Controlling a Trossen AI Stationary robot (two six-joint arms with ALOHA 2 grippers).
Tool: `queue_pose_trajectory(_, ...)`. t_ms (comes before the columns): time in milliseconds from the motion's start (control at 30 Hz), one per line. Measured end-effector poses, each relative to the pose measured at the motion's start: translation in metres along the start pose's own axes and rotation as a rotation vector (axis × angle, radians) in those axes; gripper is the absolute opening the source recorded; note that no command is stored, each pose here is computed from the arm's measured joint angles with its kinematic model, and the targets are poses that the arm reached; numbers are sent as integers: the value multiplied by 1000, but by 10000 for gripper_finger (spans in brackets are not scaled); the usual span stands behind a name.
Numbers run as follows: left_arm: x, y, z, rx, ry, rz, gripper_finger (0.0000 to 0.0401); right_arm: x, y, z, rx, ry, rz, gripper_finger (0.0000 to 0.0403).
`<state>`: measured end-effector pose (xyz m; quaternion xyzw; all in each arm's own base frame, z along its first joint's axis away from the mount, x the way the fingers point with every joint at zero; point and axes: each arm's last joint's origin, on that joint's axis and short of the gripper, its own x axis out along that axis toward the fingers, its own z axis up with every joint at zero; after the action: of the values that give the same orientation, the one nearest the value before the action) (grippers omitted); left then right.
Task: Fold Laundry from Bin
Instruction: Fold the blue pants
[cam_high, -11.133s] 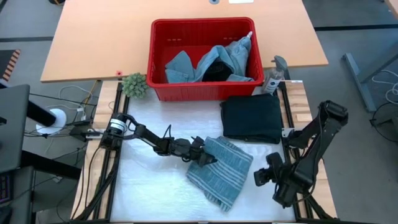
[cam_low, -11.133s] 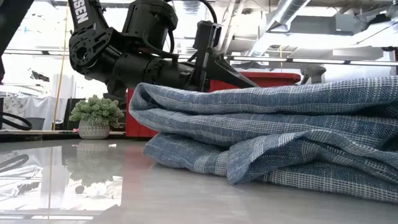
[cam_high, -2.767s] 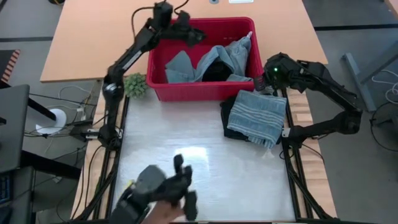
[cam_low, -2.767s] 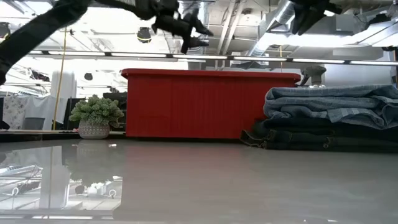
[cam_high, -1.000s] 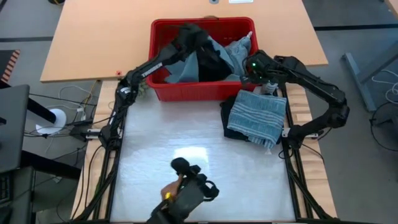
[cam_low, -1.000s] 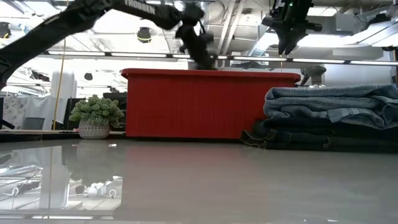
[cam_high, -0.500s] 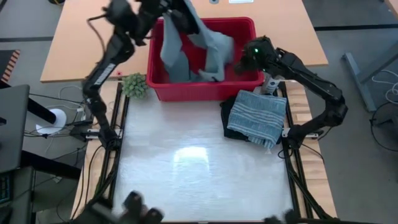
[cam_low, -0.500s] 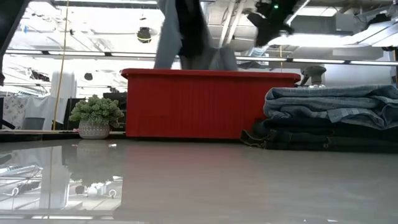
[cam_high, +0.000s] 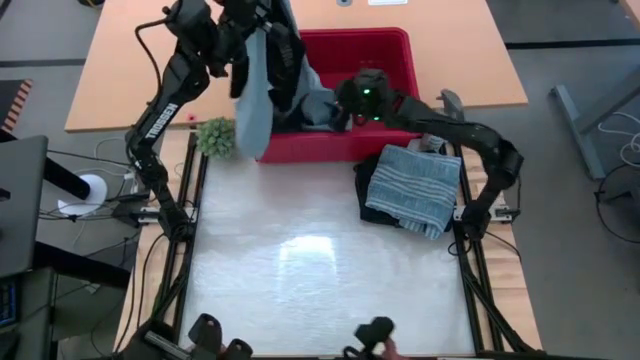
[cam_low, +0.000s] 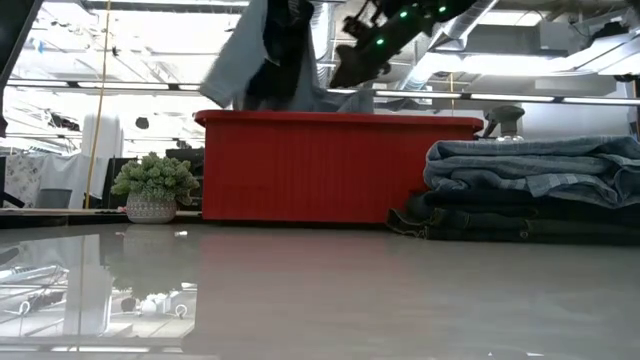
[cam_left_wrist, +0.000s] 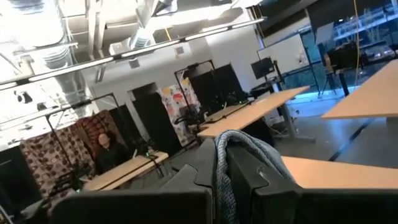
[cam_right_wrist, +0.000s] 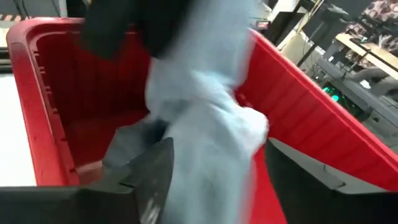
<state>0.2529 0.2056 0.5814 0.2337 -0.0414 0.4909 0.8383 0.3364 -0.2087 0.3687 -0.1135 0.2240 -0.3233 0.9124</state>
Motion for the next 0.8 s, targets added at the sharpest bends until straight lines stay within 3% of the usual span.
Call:
queue_pose_trajectory(333, -1, -6, -4, 39, 57, -37, 1, 52, -10, 14, -95, 20, -40, 294)
queue_pose_trajectory(500, -3, -10, -5, 85, 66, -70, 1, 85, -24, 2, -82, 88, 61, 273)
queue_pose_trajectory(600, -3, -12, -6, 93, 62, -115, 1, 102, -27, -6, -83, 139, 81, 212)
queue_pose_trajectory(733, -2, -11, -11, 113, 83, -151, 1, 111, -33, -3, -111, 160, 87, 43)
queue_pose_trajectory(800, 0, -7, -15, 144, 90, -169, 1, 108, -42, 6, -125, 140, 43, 28)
